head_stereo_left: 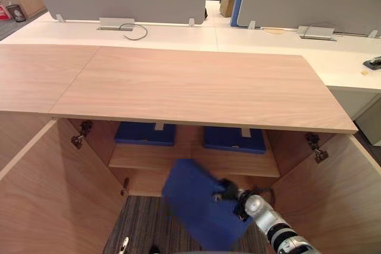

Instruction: Walk over to the cabinet, pick up the folder, carry it to the office cabinet, place the folder inside the office cabinet, then close the office cabinet door

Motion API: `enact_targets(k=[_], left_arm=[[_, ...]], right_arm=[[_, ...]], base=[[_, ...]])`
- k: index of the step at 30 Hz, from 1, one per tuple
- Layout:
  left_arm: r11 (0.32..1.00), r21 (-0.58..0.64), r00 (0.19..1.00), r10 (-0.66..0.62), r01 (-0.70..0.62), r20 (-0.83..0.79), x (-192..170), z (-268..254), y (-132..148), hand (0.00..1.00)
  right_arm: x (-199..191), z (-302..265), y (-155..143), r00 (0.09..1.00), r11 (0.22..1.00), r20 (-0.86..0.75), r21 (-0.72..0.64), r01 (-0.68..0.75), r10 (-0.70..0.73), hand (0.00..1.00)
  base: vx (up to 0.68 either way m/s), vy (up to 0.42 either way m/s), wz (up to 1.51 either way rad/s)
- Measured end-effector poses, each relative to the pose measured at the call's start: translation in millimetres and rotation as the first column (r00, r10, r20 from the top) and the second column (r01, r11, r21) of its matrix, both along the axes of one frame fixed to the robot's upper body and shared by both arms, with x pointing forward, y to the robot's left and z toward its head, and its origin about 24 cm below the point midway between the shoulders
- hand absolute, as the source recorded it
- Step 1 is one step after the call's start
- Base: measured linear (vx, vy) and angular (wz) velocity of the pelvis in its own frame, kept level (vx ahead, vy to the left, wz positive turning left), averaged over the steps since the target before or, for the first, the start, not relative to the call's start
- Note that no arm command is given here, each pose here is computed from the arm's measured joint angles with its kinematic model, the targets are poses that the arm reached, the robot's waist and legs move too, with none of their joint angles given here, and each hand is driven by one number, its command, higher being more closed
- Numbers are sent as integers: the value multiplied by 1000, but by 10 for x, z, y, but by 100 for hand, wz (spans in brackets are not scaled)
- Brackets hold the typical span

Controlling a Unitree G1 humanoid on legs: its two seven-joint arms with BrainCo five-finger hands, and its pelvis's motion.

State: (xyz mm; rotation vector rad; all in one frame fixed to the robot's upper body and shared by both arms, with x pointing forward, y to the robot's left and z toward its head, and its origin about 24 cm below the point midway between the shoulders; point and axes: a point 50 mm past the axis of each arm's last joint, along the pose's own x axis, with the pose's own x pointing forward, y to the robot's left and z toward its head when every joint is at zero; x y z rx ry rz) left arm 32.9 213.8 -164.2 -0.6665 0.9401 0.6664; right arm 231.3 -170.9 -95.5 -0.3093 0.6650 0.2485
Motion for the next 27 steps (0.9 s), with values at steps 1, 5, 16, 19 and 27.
enact_targets(k=[1,5,16,19,27], left_arm=[[1000,1,1000,2,-2,-2,1,0,1,0],[1000,-8,1000,24,-24,3,10,0,-7,0],[1000,-4,996,25,-25,90,233,76,-14,0],[1000,12,990,6,-7,138,423,123,-22,0],[998,26,975,47,-54,218,695,214,-117,0]], right_arm=[[6,2,-47,985,974,-18,147,173,-172,100],[89,56,-47,851,690,-141,527,496,-505,100],[889,907,-57,561,-78,-286,928,364,-777,100],[1073,1268,-276,440,-185,-275,954,238,-855,100],[1180,2334,-439,315,-241,-197,965,-108,-928,100]], base=[[0,0,0],[2,-2,1],[-15,2,8],[-12,8,21],[-116,36,14]])
